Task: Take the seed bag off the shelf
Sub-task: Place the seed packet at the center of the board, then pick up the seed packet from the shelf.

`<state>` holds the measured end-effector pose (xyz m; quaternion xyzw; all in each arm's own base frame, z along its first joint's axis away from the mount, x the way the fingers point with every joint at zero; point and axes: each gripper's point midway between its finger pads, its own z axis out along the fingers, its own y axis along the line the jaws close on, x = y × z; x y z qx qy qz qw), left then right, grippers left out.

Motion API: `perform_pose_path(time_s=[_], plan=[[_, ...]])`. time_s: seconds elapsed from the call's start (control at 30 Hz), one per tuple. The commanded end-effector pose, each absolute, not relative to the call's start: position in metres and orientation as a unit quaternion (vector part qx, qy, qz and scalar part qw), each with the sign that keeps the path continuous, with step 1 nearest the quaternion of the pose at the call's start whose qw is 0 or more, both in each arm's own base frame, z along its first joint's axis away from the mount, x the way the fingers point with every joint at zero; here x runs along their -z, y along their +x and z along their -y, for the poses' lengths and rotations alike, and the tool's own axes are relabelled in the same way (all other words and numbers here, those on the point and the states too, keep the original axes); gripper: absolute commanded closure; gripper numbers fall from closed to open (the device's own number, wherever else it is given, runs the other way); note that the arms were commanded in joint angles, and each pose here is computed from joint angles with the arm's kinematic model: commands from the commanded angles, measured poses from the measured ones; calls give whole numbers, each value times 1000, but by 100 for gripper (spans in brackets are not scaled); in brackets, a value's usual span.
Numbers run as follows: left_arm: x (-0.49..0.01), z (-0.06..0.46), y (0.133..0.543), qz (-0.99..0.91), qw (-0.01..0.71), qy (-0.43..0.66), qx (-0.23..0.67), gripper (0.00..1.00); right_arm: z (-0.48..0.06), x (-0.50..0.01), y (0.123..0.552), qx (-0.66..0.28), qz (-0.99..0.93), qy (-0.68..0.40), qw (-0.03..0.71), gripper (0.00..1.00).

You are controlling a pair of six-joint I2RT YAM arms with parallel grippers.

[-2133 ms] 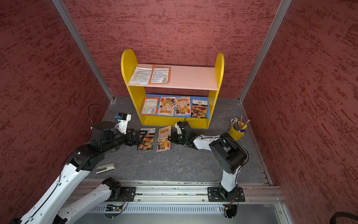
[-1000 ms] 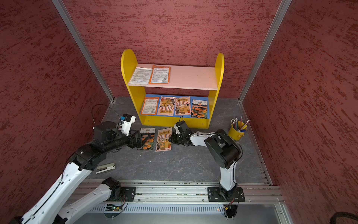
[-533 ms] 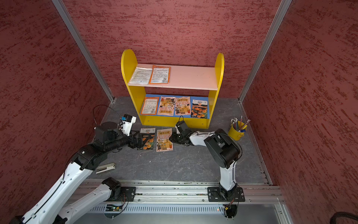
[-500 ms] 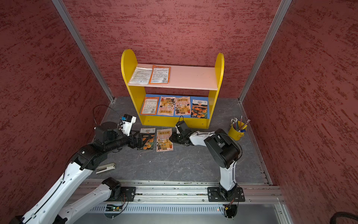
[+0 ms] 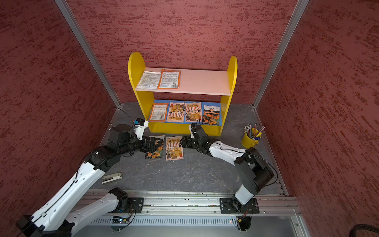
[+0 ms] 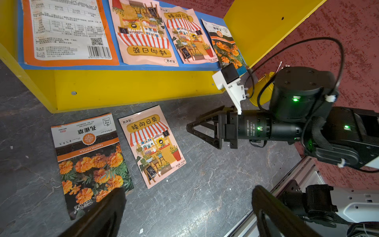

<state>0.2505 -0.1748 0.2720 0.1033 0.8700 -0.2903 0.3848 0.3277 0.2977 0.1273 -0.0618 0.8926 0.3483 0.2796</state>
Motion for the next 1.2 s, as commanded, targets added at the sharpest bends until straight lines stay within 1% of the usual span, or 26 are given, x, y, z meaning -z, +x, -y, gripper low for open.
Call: perform_pose_path(time_s=[0.0,0.03,0.13,0.23,0.43,0.63,0.83,1.0,1.1,1.17], plan=[[-312,187,260,-839,426,116,318,0,-310,-168,308,-406,-855,-130,297,8],[-319,190,263,-835,431,118,322,0,-313,-179,301,-425,-844,-142,294,2],[-340,201,272,-825,439,128,331,0,-318,-214,282,-471,-812,-173,298,2],[-369,215,280,-812,454,144,337,0,-315,-242,267,-492,-790,-198,308,2],[-433,244,296,-782,492,178,338,0,-297,-273,253,-472,-783,-212,344,1],[-473,260,323,-765,530,181,317,0,-283,-290,247,-456,-780,-211,373,2],[-493,263,370,-765,577,155,242,0,-270,-300,247,-436,-777,-202,406,2],[-502,256,413,-763,615,125,154,0,-261,-306,244,-426,-777,-198,420,2],[-498,258,435,-767,619,122,115,0,-257,-308,242,-420,-778,-196,424,2],[-495,263,445,-769,618,123,107,0,-255,-310,241,-417,-778,-195,428,2]])
